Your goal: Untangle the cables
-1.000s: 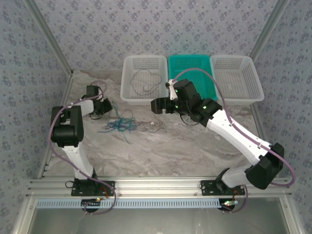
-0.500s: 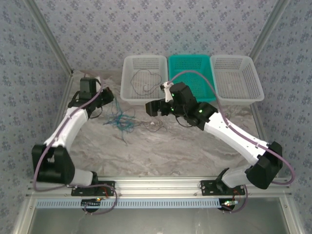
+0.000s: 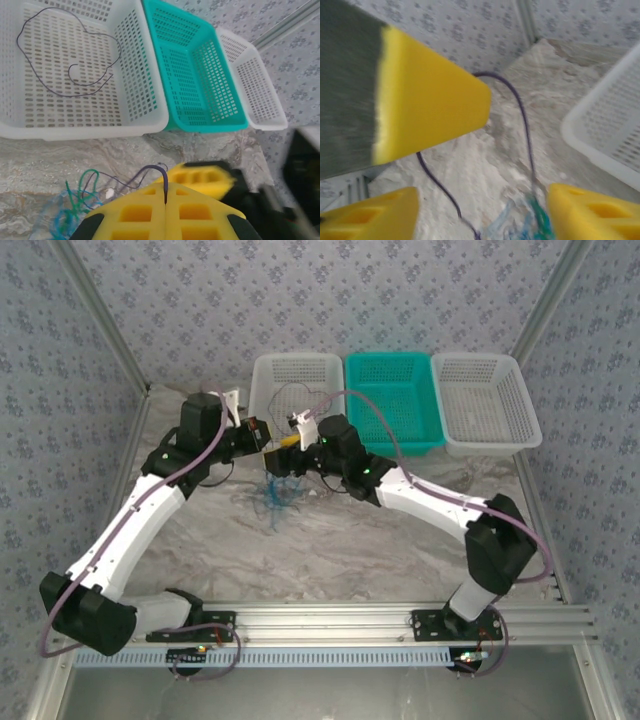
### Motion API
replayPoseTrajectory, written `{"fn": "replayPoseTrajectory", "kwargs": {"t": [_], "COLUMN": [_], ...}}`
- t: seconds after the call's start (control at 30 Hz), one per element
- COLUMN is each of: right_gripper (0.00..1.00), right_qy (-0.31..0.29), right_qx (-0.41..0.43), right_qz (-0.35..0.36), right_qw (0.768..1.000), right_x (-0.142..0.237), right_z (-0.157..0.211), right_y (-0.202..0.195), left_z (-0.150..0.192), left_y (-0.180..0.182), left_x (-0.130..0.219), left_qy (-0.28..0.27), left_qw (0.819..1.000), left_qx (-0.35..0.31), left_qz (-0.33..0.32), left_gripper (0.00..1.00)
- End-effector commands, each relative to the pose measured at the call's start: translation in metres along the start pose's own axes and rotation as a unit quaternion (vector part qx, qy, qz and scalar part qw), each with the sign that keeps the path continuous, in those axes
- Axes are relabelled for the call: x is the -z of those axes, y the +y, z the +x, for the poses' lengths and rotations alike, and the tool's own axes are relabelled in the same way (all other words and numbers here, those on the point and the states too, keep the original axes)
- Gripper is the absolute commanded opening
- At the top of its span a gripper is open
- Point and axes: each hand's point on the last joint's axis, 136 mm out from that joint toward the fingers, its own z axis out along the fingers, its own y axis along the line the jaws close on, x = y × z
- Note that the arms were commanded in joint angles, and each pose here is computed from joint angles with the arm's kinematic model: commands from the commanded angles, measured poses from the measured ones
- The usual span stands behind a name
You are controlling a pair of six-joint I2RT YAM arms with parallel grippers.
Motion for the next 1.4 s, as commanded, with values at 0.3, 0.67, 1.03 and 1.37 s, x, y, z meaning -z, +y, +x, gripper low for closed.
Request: {"fn": "replayPoseTrajectory", "kwargs": {"t": [0.3,0.67,1.03,1.37], "right_gripper": [0.00,0.00,0.00,0.00], "right_qy": [-0.061,-0.098,-0.109,-0.120], "right_qx": [-0.021,-0.067,-0.040,-0.031], "right_qz": [-0.065,-0.079,-0.151,-0.135], "right_qw": [0.996,0.990,0.982,0.983], "right_x": [-0.011,0.058,0.097,0.106], "right_z": [-0.015,-0.070,-0.118,-0.121], "right_y": [0.020,0.041,0.097,0.095], "left_z": [-0.003,0.038,0.090,0.153], "left_y": [-0.002,0.030,-0.005,-0.025], "left_x": [0.028,0.057,-0.044,-0.080], "left_qy": [-0.023,-0.099,0.049,0.162], "left_qw": [0.999,0.995,0.983,0.963], "left_qx": [-0.016,-0.022,0.043,0.065], "left_qz": [-0.022,-0.001,0.169,0.203], "left_gripper": [0.19,0.65,0.88,0.64]}}
